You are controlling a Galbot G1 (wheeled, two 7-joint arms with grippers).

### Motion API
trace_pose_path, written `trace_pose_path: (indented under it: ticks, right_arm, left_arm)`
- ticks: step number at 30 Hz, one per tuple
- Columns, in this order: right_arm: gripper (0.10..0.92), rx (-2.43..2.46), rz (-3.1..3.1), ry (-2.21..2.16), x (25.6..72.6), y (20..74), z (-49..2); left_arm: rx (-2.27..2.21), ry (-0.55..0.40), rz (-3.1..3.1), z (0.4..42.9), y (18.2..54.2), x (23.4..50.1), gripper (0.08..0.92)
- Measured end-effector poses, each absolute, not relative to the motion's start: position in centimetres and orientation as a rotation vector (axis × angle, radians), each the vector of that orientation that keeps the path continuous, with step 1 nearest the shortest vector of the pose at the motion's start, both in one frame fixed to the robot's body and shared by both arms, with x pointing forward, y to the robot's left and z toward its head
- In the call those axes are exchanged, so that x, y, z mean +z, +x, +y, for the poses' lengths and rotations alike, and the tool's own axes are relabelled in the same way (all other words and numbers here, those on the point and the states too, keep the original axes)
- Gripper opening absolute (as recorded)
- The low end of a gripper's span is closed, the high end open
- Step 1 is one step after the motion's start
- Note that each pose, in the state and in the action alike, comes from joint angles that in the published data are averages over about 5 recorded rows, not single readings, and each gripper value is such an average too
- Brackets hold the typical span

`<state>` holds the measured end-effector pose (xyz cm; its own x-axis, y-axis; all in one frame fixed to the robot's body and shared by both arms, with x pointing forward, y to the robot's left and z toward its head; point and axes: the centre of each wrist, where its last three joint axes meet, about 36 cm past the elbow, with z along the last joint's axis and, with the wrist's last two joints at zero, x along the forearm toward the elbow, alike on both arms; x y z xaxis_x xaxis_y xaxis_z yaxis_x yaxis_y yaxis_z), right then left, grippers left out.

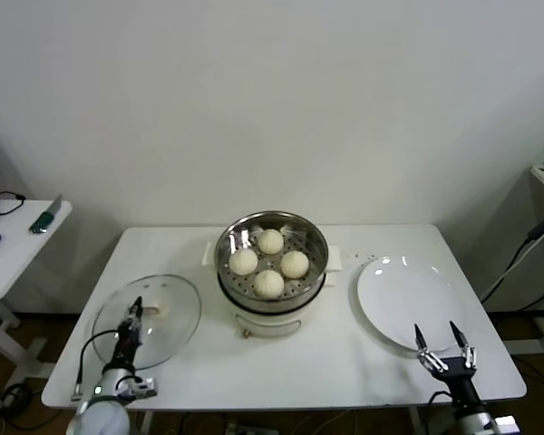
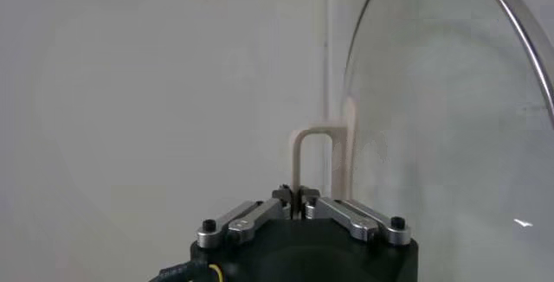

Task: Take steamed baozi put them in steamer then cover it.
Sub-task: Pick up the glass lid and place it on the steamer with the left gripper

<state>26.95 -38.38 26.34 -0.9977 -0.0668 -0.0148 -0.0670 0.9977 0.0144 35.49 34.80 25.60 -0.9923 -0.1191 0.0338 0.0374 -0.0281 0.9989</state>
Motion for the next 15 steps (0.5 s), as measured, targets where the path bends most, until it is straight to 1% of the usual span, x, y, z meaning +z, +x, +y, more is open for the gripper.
trace_pose_path:
  ticks: [5, 15]
  right_arm:
    - [0.823, -0.001, 3.124, -0.101, 26.6, 27.2, -38.7]
    - [0.823, -0.044, 3.140, -0.081, 26.3, 27.1, -38.7]
  left_arm:
    - [-2.176, 0.142, -2.121, 35.2, 35.6, 28.8, 0.134]
    - [-2.136, 0.248, -2.132, 35.1, 37.3, 36.7, 0.134]
